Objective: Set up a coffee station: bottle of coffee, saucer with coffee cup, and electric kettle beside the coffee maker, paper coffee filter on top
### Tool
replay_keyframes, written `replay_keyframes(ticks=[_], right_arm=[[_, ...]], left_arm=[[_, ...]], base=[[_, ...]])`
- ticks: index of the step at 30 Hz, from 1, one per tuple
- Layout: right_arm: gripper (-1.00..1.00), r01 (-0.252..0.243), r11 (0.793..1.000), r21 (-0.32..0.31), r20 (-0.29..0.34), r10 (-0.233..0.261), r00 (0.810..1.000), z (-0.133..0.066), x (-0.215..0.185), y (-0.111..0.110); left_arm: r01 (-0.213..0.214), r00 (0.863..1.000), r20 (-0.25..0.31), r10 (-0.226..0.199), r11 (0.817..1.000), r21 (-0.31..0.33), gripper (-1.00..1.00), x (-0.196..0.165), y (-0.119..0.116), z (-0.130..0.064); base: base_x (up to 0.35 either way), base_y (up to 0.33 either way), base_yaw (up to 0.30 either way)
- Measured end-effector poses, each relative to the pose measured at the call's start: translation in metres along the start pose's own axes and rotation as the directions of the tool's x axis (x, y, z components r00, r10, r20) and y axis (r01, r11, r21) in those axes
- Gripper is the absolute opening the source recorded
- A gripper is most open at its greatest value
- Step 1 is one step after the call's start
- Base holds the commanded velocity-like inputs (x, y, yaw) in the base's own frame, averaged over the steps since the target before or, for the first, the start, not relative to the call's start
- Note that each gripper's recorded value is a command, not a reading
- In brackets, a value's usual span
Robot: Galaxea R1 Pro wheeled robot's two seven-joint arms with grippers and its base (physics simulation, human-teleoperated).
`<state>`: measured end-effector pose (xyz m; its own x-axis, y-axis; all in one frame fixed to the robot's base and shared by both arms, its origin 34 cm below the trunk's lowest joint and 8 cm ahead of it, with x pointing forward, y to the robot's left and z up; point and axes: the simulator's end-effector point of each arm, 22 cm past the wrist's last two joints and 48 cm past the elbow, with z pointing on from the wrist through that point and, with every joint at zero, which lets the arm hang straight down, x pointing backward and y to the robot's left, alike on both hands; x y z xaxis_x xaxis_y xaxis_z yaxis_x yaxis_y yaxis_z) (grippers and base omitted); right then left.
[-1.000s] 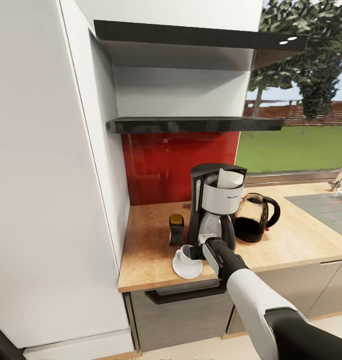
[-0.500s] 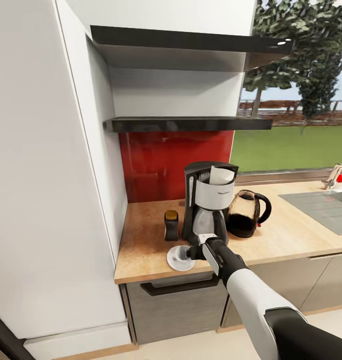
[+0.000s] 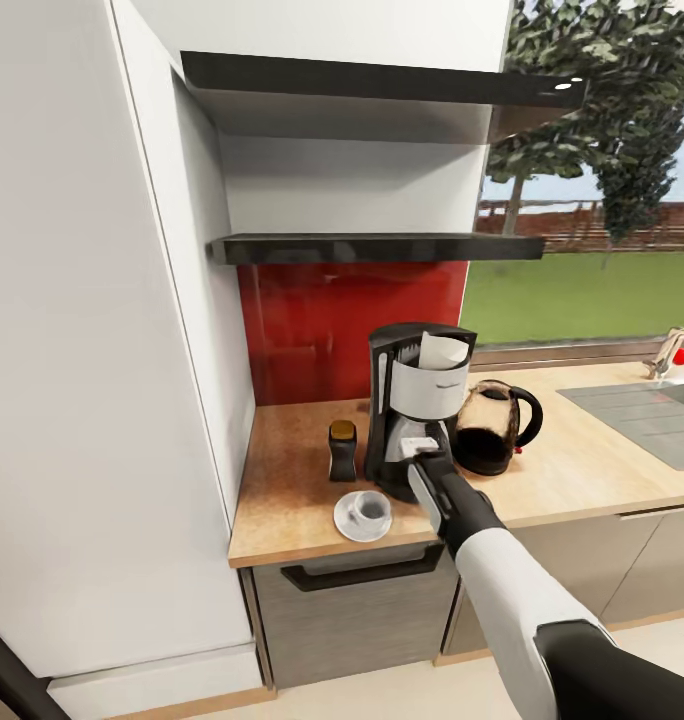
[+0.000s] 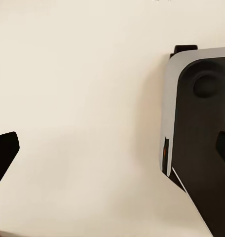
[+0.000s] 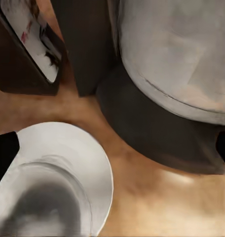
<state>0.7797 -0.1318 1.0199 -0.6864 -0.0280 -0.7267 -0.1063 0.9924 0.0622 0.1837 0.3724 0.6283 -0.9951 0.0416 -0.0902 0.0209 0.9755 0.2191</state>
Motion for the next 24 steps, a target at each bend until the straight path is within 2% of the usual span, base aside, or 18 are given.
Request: replay_keyframes(ticks=[4, 11, 21, 24], right_arm=[[1.0, -0.002, 1.0, 0.0, 0.048, 0.002, 0.999, -0.008, -0.021, 0.0], [1.0, -0.004, 1.0, -0.001, 0.057, 0.004, 0.998, -0.01, -0.025, 0.0], [1.0, -0.004, 1.0, -0.002, 0.054, 0.004, 0.999, -0.009, -0.023, 0.0], [1.0, -0.004, 1.0, -0.002, 0.053, 0.004, 0.999, -0.009, -0.023, 0.0]], left_arm=[[0.001, 1.0, 0.0, -0.001, 1.0, 0.001, 1.0, 0.0, -0.001, 0.0], [0.001, 1.0, 0.0, -0.001, 1.0, -0.001, 1.0, 0.0, 0.001, 0.0], [0.003, 1.0, -0.002, -0.003, 1.0, -0.002, 1.0, 0.0, 0.002, 0.0], [0.003, 1.0, -0.001, -0.003, 1.0, -0.003, 1.0, 0.0, 0.002, 0.0]], base=[[0.0, 0.0, 0.0], [-0.03, -0.017, 0.0], [-0.282, -0.068, -0.002], [-0.33, -0.002, -0.129]])
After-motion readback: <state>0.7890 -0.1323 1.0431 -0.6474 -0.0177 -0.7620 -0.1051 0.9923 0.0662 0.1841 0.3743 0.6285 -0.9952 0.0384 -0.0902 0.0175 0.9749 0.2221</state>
